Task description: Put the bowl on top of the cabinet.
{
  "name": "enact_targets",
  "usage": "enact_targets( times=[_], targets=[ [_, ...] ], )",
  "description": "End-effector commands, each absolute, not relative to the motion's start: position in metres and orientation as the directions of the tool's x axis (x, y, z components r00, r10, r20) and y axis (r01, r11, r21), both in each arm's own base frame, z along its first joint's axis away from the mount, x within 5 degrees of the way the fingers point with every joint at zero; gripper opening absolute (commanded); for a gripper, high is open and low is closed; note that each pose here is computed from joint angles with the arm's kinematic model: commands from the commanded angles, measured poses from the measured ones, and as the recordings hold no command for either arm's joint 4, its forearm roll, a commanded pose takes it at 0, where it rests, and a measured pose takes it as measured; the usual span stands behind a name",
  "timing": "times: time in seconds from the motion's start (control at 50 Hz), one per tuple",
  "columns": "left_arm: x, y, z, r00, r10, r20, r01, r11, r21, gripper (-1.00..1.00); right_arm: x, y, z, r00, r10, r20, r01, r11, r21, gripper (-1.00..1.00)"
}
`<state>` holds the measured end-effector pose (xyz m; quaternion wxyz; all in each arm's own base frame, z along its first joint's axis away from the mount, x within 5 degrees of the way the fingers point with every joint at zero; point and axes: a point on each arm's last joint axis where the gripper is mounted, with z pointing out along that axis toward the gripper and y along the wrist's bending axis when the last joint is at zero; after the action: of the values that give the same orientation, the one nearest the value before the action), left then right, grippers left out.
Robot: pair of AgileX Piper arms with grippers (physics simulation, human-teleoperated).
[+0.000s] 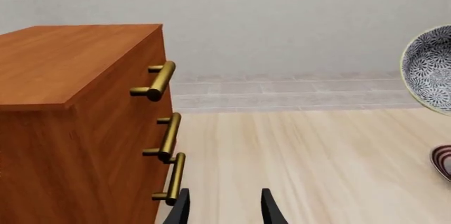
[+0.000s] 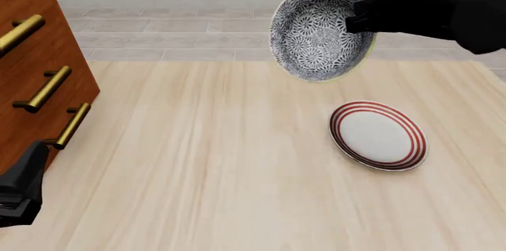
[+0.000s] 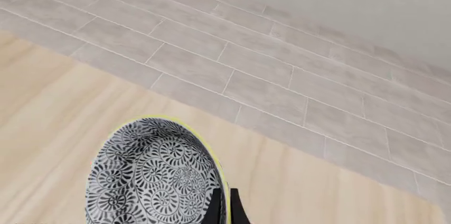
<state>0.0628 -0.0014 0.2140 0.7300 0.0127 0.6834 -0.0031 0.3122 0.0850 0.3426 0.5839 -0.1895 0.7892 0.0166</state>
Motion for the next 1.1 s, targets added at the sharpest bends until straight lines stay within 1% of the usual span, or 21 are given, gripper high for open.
enact_targets(
  times=[0.02,0.42,0.68,1.1],
  targets=[
    [0.063,-0.002,0.214,0.066,0.014,-0.998,0.024,1.0,0.016,1.0,0.315,0.11,0.353,-0.219,-0.252,-0.943,-0.372,0.915,-0.158,-1.0],
    [0.06,-0.002,0.214,0.073,0.008,-0.997,0.029,1.0,0.01,1.0,0.319,0.15,0.364,-0.172,-0.255,-0.951,-0.458,0.876,-0.152,-1.0],
    [0.059,-0.001,0.215,0.084,-0.002,-0.996,0.023,1.0,0.0,1.0,0.319,0.184,0.353,-0.165,-0.274,-0.947,-0.532,0.834,-0.148,-1.0],
    [0.057,-0.001,0.216,0.089,-0.008,-0.996,0.022,1.0,-0.006,1.0,0.309,0.218,0.34,-0.15,-0.308,-0.94,-0.609,0.777,-0.157,-1.0]
  ],
)
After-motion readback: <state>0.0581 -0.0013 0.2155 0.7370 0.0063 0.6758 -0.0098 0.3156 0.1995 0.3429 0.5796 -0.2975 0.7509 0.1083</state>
